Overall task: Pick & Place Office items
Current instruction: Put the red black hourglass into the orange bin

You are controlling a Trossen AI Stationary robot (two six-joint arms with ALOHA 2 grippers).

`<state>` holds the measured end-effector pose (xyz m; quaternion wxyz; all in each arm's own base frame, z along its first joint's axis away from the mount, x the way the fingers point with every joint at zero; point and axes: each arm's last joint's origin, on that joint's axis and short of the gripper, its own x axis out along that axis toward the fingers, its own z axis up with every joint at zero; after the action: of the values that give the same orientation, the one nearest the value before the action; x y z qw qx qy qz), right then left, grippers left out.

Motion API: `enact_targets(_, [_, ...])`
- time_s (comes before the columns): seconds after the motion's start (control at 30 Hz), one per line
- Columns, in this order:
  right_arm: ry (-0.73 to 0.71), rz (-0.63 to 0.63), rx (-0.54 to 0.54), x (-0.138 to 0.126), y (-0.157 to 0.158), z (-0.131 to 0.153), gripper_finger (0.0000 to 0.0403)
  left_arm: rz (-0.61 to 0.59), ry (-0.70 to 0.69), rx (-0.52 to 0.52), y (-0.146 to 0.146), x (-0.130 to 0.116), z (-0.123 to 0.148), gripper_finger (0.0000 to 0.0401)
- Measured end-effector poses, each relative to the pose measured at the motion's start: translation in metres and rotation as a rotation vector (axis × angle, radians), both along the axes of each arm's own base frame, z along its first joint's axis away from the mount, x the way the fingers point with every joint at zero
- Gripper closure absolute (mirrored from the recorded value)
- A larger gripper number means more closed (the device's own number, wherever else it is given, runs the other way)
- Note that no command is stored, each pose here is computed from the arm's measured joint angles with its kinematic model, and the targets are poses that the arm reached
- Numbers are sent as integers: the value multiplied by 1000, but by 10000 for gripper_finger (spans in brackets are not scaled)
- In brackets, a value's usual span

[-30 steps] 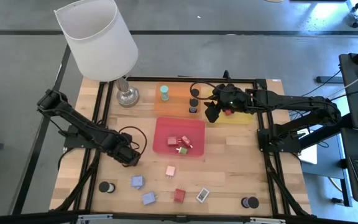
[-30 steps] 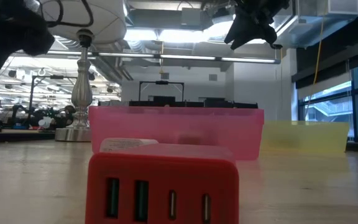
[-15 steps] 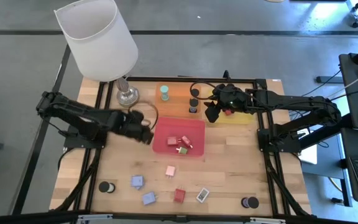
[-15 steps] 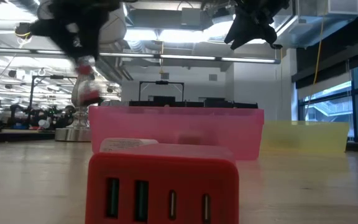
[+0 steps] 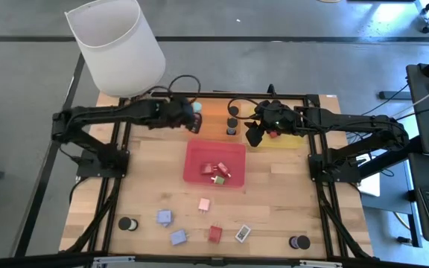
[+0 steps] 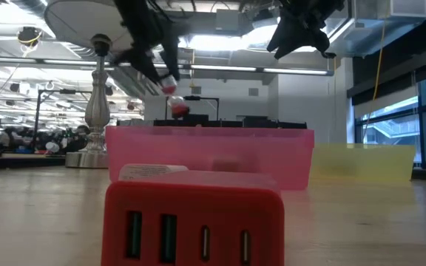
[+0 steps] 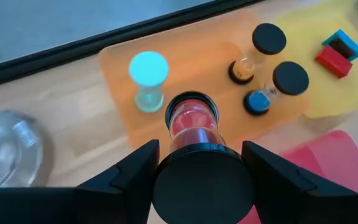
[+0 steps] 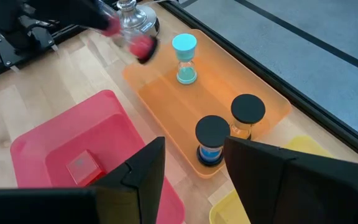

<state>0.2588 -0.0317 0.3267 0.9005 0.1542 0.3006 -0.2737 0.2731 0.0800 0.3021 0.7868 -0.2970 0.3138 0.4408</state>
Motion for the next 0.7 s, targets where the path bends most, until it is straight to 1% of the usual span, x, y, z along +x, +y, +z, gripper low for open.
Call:
enact_targets(0.1, [0, 0, 0, 0, 0, 0, 236, -22, 8, -15, 18, 14, -14, 192])
enact_targets(0.23, [0, 2, 1, 0, 0, 0, 236, -16, 46, -81, 39, 24, -37, 191])
enact_targets(0.43, [0, 2, 2, 0, 0, 0, 236, -32, 106, -193, 63, 27, -64, 190])
enact_targets(0.57, [0, 2, 1, 0, 0, 0, 236, -46, 120, -267, 71, 28, -76, 190])
enact_targets(0.7, [0, 1, 1, 0, 0, 0, 236, -64, 158, -275, 74, 27, -83, 190])
